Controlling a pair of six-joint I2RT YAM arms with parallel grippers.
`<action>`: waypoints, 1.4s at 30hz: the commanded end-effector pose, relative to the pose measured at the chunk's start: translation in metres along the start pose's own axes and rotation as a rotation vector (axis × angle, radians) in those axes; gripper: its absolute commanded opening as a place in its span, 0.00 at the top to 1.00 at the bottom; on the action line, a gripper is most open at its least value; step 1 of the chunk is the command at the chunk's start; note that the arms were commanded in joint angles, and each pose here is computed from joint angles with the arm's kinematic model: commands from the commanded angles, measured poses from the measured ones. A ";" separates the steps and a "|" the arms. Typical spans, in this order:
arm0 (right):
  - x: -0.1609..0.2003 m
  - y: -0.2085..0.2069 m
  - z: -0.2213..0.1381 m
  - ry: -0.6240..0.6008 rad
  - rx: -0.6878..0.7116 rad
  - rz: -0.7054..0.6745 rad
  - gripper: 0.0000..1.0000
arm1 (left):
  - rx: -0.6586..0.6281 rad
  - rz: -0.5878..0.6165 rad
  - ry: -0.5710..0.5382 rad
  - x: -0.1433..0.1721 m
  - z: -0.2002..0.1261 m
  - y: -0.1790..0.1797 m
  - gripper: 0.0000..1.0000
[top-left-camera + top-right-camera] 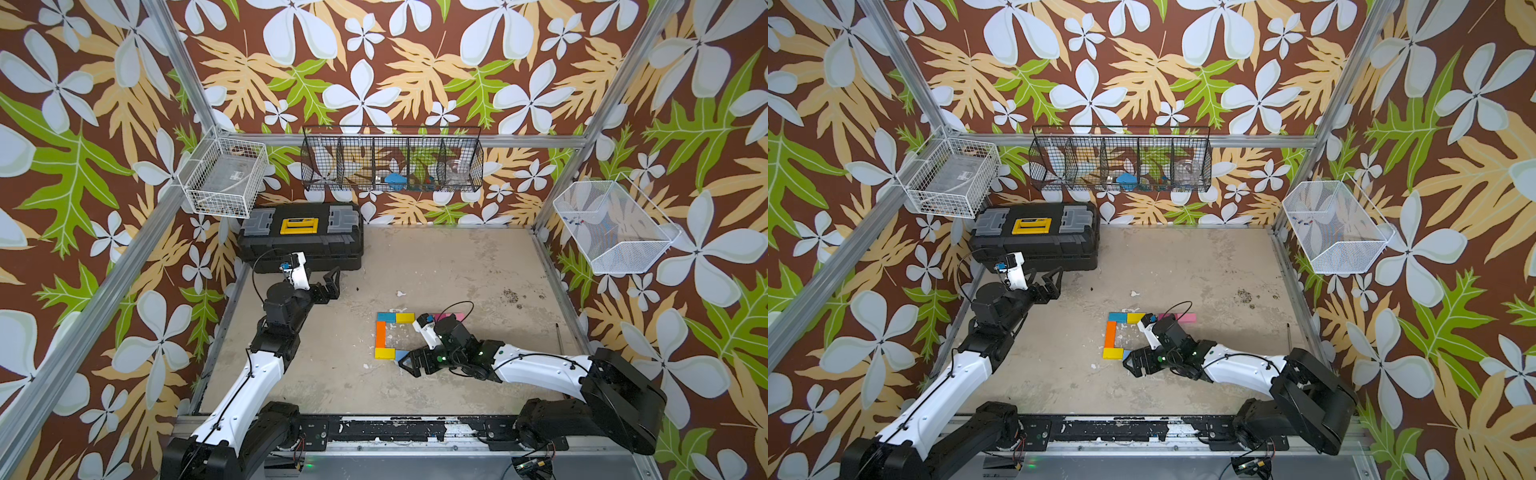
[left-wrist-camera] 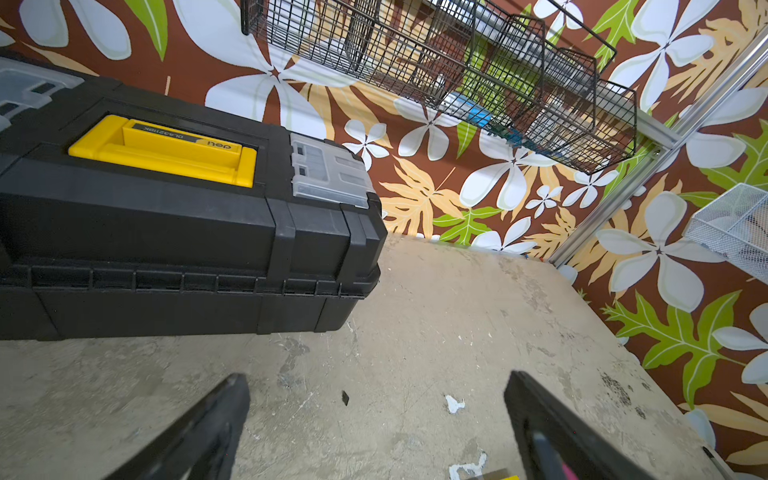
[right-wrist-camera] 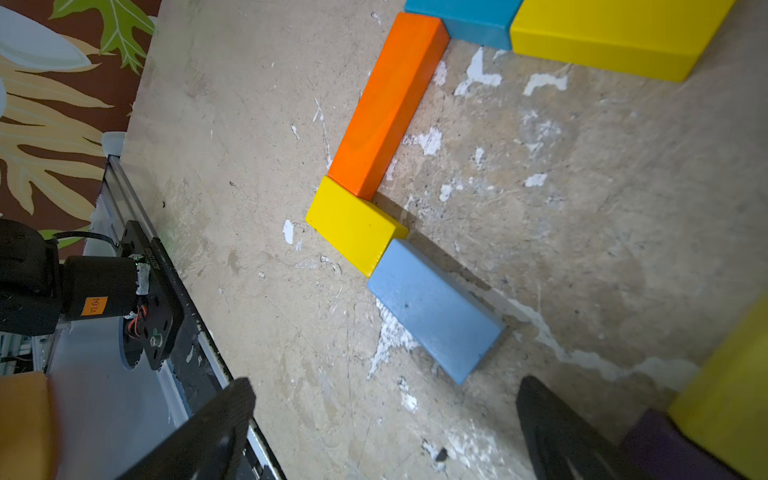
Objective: Assemble the letter c with building blocks
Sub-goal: Adjust the building block at the center of the board, then reset both arms
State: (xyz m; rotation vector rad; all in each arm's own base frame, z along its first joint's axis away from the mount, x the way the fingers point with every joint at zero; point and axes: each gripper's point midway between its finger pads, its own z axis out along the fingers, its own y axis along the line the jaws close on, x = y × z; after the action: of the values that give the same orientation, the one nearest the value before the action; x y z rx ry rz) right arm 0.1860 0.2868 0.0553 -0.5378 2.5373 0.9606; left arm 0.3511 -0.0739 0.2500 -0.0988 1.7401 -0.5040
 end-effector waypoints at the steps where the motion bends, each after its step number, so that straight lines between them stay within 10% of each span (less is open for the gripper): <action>1: -0.006 0.007 0.003 -0.016 -0.033 -0.004 0.00 | 0.012 -0.010 0.009 0.000 0.001 -0.002 0.00; 29: -0.014 0.006 0.003 -0.025 -0.006 -0.008 0.00 | 0.000 -0.048 0.049 0.008 0.006 0.001 0.00; 34: -0.082 -0.007 -0.065 -0.228 0.134 -0.034 0.00 | -0.045 0.066 -0.021 -0.002 -0.005 0.008 0.00; 42: -0.181 -0.153 -0.246 -0.850 0.801 -0.058 0.00 | -0.209 0.286 -0.160 0.022 -0.032 0.049 0.00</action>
State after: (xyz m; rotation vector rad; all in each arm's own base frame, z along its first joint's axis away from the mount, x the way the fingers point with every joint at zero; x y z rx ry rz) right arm 0.3488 0.1066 0.2151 0.0272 2.0043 0.3545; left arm 0.3259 -0.0433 0.2029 -0.0534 1.7126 -0.2345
